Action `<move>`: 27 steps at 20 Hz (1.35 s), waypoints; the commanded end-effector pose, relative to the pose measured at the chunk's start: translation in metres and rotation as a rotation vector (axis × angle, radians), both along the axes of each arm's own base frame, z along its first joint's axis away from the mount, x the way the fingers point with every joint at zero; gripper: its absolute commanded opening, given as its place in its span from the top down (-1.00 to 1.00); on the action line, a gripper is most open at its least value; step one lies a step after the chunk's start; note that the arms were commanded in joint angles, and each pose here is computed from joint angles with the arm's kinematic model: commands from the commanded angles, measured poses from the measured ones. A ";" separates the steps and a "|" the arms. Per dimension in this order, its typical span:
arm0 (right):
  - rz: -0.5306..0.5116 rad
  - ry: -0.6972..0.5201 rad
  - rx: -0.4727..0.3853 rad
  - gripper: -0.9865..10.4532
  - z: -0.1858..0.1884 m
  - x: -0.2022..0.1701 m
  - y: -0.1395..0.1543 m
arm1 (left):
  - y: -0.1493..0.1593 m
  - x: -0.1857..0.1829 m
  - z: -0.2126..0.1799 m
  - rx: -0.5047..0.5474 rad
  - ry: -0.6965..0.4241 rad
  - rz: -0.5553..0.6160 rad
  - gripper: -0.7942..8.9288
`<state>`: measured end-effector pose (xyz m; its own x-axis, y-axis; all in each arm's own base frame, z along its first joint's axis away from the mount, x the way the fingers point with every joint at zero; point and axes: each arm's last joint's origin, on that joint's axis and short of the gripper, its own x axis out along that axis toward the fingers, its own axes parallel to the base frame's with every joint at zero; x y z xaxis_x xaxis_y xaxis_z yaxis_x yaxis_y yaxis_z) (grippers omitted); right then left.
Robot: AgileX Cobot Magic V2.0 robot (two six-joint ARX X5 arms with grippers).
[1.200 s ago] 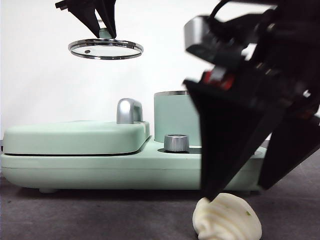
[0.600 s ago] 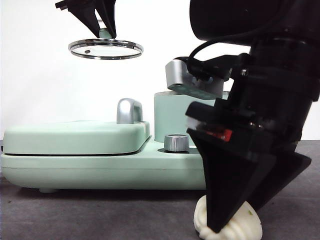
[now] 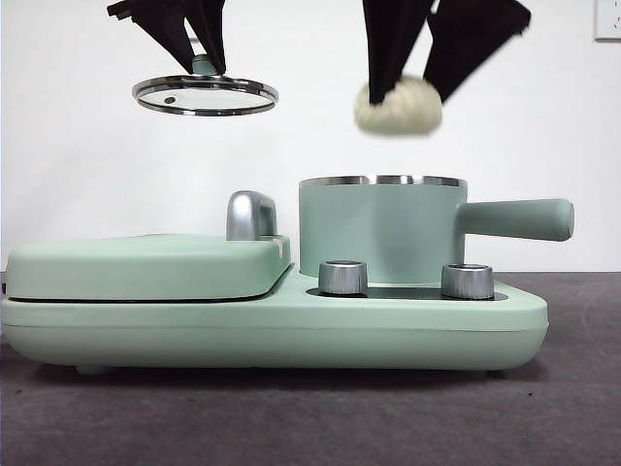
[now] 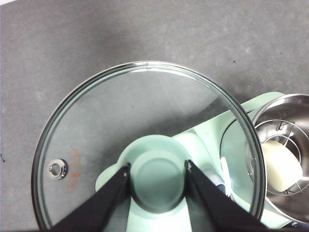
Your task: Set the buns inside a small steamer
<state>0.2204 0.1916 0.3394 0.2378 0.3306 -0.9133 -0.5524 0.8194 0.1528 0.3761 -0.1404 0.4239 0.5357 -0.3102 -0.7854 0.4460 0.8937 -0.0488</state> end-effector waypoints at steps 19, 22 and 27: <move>-0.062 0.036 -0.209 0.28 -0.055 0.132 0.001 | -0.001 -0.005 0.011 -0.019 -0.043 -0.008 0.73; -0.058 0.032 -0.209 0.15 -0.055 0.131 0.001 | 0.000 -0.005 0.011 -0.019 -0.042 -0.008 0.73; -0.063 0.029 -0.209 0.15 -0.023 0.122 -0.007 | 0.000 -0.005 0.010 -0.018 -0.038 -0.008 0.73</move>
<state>0.3420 0.1827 0.3095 0.2027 0.1077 -0.9733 -0.4876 0.8730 -0.0050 0.3760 -0.1404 0.4239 0.5354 -0.3101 -0.7856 0.4460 0.8937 -0.0488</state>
